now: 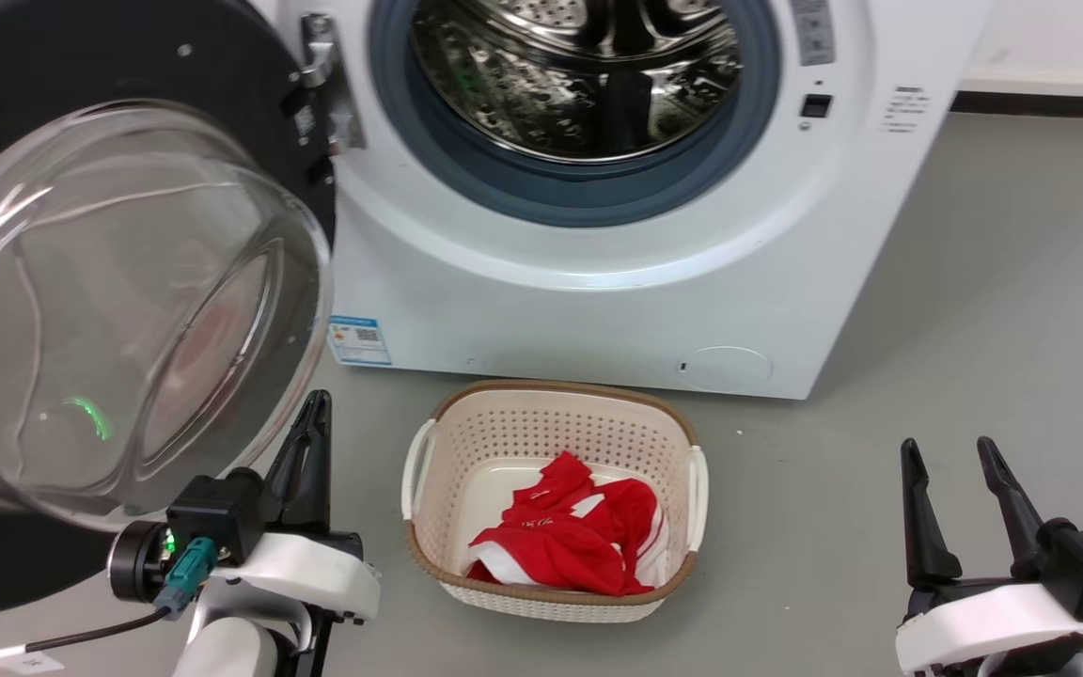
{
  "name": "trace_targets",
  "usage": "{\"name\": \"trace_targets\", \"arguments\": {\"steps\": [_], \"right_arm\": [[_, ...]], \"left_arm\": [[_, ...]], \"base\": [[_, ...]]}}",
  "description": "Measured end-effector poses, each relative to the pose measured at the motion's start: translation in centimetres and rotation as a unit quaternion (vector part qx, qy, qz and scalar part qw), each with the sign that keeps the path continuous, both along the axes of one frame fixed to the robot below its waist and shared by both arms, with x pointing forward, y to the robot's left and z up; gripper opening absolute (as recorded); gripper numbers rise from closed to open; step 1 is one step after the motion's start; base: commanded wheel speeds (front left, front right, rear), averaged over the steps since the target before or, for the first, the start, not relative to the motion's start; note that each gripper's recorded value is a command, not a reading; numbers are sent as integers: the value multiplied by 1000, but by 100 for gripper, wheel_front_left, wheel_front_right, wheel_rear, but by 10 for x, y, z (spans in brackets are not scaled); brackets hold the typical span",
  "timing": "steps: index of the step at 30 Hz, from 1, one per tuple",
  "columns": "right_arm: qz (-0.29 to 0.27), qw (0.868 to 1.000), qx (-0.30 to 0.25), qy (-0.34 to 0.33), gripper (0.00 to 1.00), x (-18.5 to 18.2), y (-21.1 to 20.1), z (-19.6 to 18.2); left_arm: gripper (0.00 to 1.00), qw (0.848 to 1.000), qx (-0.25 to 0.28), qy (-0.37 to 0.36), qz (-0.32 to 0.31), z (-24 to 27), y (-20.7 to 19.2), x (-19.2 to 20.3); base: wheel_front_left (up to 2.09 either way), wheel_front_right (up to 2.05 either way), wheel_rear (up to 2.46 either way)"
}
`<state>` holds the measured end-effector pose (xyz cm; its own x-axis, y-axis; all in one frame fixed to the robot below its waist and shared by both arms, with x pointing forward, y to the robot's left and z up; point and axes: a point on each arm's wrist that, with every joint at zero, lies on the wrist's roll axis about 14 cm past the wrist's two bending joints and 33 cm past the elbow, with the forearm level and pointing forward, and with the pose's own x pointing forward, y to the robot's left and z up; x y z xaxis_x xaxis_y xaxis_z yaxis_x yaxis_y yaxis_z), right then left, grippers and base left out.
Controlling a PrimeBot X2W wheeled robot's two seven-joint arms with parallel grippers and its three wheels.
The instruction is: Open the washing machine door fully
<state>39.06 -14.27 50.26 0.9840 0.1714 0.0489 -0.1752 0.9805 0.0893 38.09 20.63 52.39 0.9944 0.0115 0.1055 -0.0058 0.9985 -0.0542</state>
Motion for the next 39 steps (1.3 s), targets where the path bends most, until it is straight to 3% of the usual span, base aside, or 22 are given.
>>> {"name": "trace_targets", "arguments": {"steps": [1,2,4,5,39], "right_arm": [[-3,1000,0,-2,100,-1,-2,2],[-7,1000,0,-4,100,-3,-5,3],[-13,1000,-1,-7,100,-6,-9,5],[-16,1000,-3,-9,100,-8,-11,6],[-27,999,-5,-16,100,-25,-19,14]], "left_arm": [[34,1000,1,-1,-7,1,-5,3],[45,1000,0,-2,-14,1,-10,5],[93,1000,3,-5,-26,3,-19,8],[100,1000,5,-7,-30,4,-22,9],[100,1000,20,-18,-11,9,-18,0]], "base": [[0,0,0],[0,0,0],[0,0,0],[0,0,0],[0,0,0]]}}
